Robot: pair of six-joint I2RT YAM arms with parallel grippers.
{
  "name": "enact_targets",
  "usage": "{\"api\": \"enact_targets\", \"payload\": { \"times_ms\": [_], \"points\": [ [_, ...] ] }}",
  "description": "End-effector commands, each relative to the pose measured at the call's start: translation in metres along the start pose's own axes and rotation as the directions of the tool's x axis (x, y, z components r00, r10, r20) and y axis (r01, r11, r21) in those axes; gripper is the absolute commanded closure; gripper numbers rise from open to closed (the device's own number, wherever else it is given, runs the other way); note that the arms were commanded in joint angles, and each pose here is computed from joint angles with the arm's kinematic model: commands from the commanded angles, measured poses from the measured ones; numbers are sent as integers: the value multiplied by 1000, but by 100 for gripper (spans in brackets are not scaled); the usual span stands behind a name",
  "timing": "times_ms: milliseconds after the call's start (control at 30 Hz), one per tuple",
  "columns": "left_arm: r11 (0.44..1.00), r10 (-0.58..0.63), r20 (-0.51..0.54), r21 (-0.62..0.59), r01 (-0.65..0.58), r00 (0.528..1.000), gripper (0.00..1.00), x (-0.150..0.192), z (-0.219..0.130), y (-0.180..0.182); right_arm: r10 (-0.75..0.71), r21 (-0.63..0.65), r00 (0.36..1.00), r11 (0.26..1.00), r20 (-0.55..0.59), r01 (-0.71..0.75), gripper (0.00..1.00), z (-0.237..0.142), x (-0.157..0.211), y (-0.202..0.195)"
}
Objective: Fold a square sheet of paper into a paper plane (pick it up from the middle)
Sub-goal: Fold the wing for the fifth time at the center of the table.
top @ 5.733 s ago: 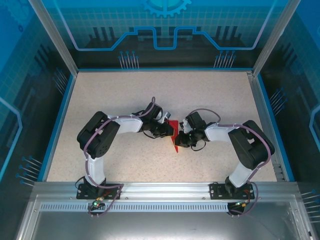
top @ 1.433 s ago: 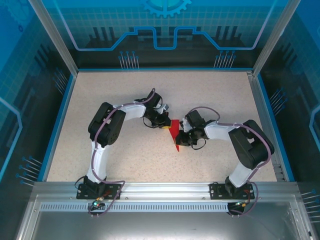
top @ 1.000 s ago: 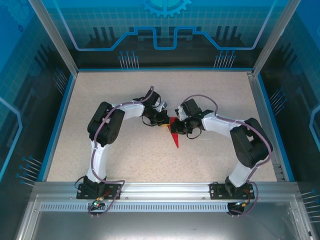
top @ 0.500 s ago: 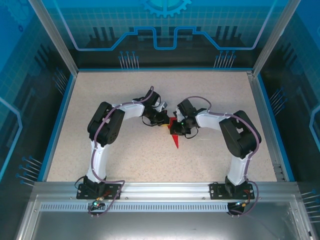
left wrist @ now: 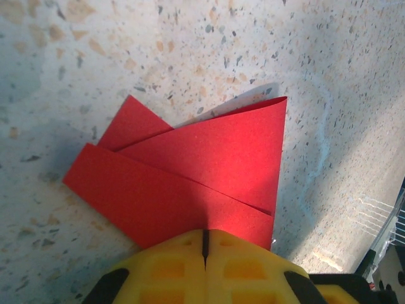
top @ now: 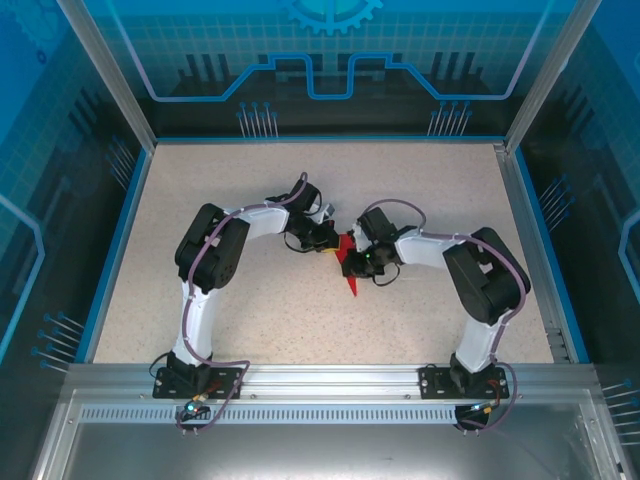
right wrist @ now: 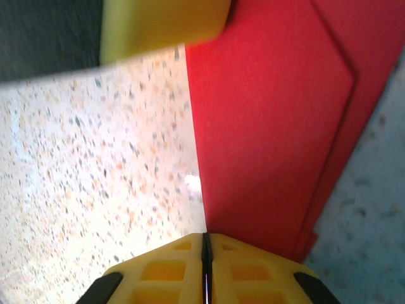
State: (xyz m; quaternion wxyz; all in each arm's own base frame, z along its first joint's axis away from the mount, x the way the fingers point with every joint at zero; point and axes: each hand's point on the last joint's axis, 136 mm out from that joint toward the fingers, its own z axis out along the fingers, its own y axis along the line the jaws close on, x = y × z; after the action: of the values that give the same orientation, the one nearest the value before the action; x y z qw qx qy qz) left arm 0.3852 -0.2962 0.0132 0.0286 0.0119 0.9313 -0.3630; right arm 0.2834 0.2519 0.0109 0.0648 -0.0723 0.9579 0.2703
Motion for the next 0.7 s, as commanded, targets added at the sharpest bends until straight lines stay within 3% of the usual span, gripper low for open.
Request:
{"api": "enact_targets", "payload": {
  "times_ms": [0, 667],
  "points": [
    [971, -98, -2, -217, 95, 995, 96, 12, 15, 67, 63, 80, 976, 996, -209, -47, 90, 2, 74, -22],
    [971, -98, 3, -217, 97, 995, 96, 9, 15, 65, 60, 108, 958, 994, -281, -30, 91, -10, 122, -31]
  ]
}}
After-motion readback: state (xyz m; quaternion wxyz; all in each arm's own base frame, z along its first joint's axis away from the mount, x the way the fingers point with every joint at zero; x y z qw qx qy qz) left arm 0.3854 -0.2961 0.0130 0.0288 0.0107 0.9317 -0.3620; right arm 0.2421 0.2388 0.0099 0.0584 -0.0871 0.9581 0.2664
